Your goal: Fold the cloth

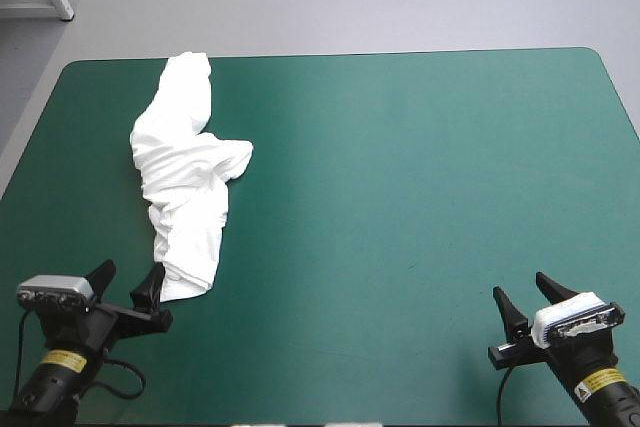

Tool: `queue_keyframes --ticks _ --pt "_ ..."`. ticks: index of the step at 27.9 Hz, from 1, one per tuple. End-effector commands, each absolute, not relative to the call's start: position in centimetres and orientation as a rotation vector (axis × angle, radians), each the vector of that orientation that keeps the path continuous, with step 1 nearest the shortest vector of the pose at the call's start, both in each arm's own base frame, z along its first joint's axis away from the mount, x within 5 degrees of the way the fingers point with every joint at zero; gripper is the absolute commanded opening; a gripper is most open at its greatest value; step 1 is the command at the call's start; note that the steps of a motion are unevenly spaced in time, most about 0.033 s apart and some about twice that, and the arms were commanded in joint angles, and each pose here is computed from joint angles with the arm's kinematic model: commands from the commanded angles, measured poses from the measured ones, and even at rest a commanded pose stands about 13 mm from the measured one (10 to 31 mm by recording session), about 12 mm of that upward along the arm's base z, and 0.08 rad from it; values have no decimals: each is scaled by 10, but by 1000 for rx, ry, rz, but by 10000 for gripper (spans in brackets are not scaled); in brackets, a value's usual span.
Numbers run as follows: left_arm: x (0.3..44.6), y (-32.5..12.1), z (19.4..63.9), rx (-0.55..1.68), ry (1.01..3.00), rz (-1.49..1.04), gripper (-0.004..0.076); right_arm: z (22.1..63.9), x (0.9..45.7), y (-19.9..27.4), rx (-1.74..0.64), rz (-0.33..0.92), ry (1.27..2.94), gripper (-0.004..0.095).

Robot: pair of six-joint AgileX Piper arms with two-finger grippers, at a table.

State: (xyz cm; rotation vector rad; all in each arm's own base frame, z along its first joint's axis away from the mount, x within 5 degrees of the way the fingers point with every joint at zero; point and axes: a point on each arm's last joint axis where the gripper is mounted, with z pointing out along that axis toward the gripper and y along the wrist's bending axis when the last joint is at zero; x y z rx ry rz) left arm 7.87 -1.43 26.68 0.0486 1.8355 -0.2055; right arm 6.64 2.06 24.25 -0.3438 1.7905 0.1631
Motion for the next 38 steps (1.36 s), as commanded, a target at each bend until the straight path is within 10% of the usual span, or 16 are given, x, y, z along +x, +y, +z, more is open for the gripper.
queue_keyframes --ticks 1,14,30,38 --pt "119 -16 309 -19 1808 -217 530 257 68 22 -335 170 1702 575" --pt "349 -4 324 -153 2127 -151 530 256 68 21 -334 171 1717 575" --pt "498 2 220 -163 2570 -270 514 256 68 21 -337 167 1718 575" --pt "515 -12 204 -29 2578 -307 -3 256 68 21 -343 158 1714 575"
